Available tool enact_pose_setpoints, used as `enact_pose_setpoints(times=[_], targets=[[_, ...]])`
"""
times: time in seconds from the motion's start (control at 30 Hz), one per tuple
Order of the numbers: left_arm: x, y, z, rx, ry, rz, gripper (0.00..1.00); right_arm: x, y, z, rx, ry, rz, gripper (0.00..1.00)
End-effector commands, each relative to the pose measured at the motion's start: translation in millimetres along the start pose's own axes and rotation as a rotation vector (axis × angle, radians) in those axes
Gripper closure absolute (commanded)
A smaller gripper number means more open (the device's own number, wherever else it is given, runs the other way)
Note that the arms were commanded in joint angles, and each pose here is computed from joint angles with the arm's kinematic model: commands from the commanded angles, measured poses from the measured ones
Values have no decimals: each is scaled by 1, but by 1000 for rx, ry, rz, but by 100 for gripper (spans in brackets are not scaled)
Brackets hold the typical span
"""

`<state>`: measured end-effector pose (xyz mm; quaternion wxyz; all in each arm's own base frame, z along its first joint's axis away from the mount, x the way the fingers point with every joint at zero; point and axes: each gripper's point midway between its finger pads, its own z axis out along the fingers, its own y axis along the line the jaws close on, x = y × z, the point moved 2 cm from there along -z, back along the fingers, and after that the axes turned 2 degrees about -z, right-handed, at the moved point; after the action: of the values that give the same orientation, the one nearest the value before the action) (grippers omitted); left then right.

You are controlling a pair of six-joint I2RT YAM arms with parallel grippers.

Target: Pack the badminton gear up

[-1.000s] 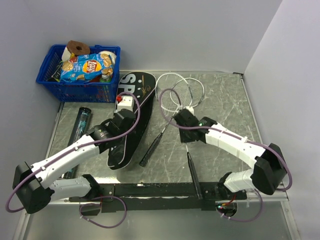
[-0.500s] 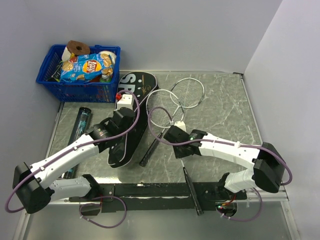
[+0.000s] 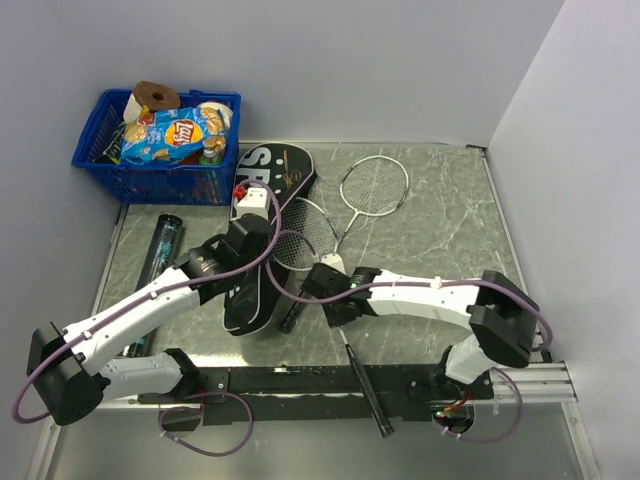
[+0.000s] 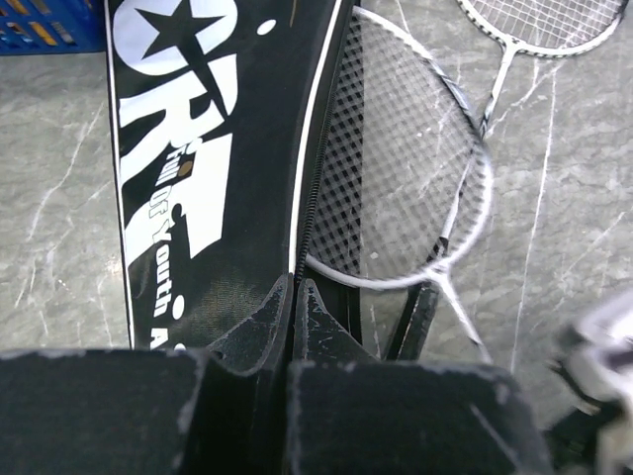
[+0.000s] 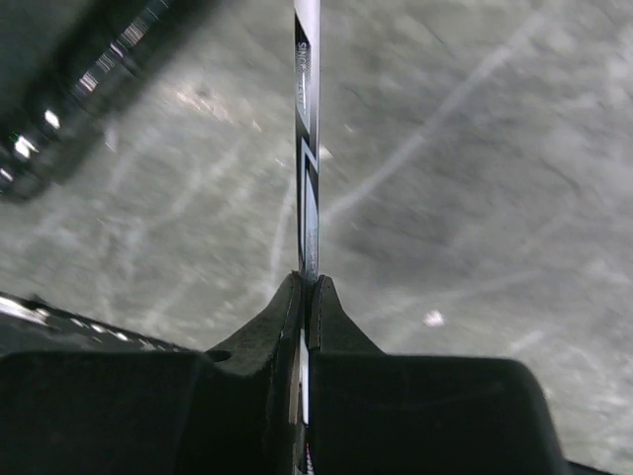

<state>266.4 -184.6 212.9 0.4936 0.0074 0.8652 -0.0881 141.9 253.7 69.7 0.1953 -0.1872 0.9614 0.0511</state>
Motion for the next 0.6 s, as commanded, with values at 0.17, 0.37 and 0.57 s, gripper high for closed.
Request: enact_pose_setpoints(times=[0.17, 0.37, 0.57], targets=[[27, -27, -9, 86, 19, -60, 99, -90, 50, 23, -62, -154, 84, 100], [64, -25, -10, 113, 69, -93, 99, -141, 37, 48, -68, -219, 175, 100], [76, -18, -12, 107, 81, -103, 99, -183, 28, 55, -131, -296, 224, 100]])
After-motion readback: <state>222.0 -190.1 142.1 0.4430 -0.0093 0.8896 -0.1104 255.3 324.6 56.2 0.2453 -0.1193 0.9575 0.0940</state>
